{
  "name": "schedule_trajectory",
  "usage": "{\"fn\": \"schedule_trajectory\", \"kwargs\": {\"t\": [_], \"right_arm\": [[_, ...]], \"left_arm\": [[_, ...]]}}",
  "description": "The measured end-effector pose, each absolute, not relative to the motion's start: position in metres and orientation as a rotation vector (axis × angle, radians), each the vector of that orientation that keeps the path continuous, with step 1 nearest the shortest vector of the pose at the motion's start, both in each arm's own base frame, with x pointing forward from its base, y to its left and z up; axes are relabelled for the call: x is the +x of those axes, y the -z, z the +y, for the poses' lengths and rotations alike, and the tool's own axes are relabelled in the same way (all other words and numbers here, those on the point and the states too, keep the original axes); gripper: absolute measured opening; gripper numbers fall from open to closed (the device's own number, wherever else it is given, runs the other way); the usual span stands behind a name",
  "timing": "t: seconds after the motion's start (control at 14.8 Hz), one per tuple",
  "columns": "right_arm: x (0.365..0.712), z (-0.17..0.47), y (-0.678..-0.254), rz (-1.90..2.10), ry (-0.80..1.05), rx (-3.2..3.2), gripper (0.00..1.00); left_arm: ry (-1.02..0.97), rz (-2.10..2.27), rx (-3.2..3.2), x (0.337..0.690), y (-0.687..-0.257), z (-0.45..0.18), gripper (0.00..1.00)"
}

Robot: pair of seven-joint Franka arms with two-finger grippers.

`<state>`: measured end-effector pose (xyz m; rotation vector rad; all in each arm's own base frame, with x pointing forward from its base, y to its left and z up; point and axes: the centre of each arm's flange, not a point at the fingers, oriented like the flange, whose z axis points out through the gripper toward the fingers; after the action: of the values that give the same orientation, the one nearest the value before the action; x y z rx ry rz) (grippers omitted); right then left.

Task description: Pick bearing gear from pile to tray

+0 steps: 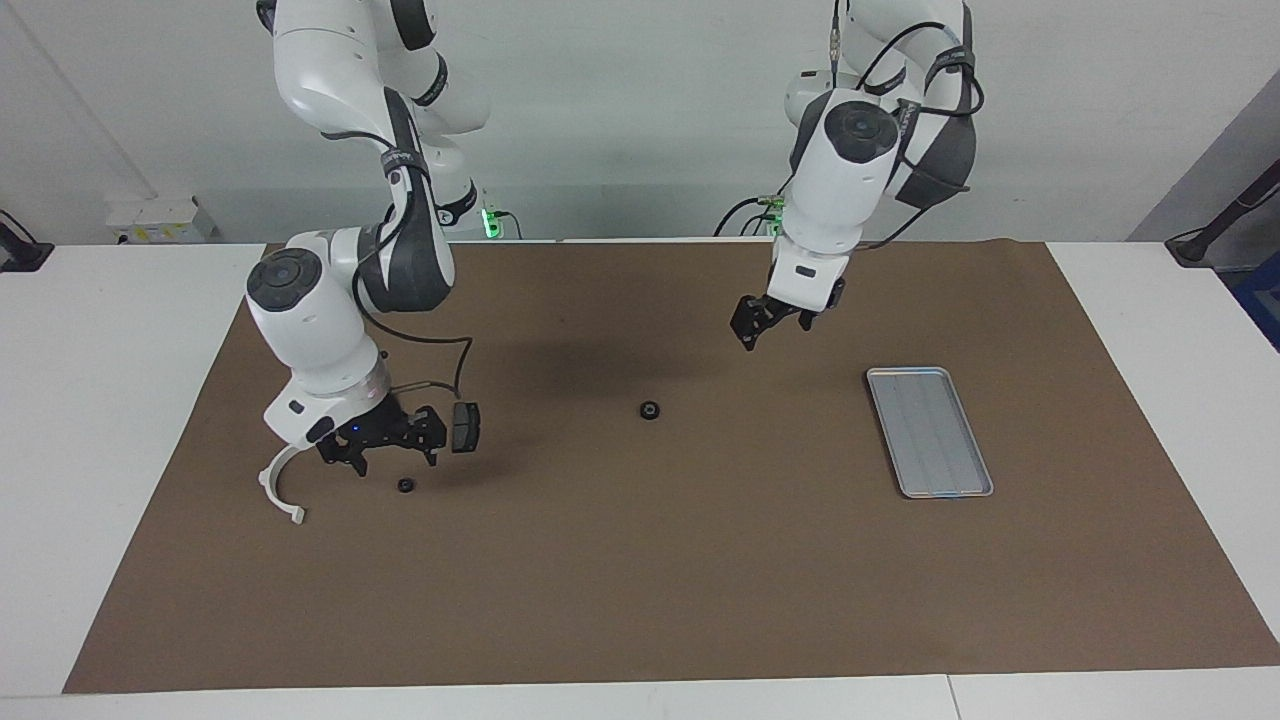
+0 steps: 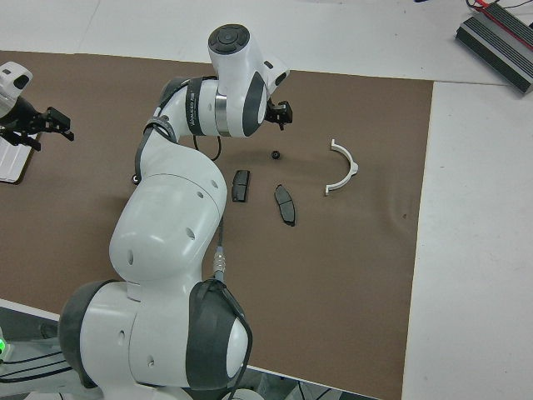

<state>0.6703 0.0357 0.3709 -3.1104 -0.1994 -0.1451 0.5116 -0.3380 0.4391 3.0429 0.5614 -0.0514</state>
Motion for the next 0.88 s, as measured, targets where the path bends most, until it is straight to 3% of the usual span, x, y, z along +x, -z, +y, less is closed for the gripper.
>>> {"fn": "schedule_trajectory", "kwargs": {"t": [0.2, 0.34, 0.88], "right_arm": [[0.674, 0.036, -0.352, -0.199, 0.147, -3.111, 1.0], [0.675, 0.036, -0.343, -0.199, 0.134, -3.111, 0.91], [0.662, 0.015, -0.312, -0.284, 0.042, -3.109, 0.9]], "left_arm": [[0.09, 0.591, 3.052, 0.498, -0.376, -0.394, 1.0], [0.104, 0.584, 3.063, 0.498, -0.344, -0.412, 1.0], [0.087, 0.643, 3.04, 0.508, -0.309, -0.422, 1.0]]}}
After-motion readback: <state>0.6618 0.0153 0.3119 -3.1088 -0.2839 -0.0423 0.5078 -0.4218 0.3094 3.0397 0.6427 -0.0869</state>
